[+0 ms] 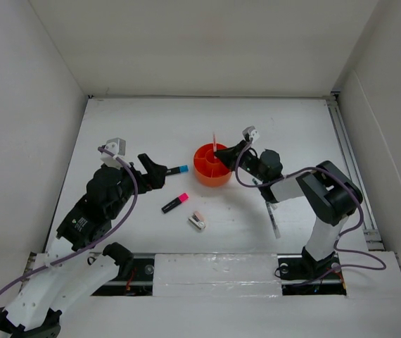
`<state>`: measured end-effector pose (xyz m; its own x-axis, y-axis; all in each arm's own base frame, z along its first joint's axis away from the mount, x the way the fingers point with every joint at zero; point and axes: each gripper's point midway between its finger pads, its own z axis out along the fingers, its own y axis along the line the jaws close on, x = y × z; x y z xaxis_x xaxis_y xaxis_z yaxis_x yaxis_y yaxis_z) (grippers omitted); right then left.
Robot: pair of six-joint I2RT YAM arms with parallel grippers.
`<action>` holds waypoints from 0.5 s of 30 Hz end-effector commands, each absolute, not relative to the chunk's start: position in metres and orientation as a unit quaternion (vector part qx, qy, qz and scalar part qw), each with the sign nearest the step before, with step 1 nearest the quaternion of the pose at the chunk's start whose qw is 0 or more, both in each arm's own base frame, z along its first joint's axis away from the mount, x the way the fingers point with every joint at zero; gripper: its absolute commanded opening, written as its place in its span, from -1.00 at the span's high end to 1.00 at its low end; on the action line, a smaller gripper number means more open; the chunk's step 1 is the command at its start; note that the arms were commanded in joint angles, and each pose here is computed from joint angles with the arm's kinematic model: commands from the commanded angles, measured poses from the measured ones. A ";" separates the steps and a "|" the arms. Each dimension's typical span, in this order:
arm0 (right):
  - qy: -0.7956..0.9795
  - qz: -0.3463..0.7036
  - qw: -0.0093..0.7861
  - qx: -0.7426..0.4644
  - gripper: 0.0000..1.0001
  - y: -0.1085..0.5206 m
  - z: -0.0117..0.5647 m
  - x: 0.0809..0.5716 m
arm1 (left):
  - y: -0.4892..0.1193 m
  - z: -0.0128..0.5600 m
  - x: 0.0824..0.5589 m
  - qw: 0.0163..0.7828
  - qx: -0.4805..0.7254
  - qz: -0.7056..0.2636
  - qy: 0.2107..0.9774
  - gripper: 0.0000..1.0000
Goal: Sort the stationery into containers
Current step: Place the pen in the storage box.
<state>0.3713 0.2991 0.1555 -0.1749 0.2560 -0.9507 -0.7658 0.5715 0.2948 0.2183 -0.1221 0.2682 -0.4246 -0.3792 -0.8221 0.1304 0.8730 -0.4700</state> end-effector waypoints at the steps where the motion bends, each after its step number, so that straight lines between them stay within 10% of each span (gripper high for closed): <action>1: 0.559 0.440 0.671 -0.208 0.77 0.300 0.202 0.366 | -0.124 0.278 0.220 0.545 -0.067 -0.249 0.797 -1.00; 15: 0.547 0.455 0.670 -0.213 0.02 0.302 0.212 0.354 | -0.126 0.273 0.220 0.541 -0.064 -0.250 0.801 -1.00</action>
<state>0.3669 0.3005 0.1577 -0.1845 0.2742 -0.9438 -0.7740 0.5512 0.3115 0.2172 -0.1240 0.2671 -0.4320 -0.3693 -0.8228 0.1433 0.8726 -0.4669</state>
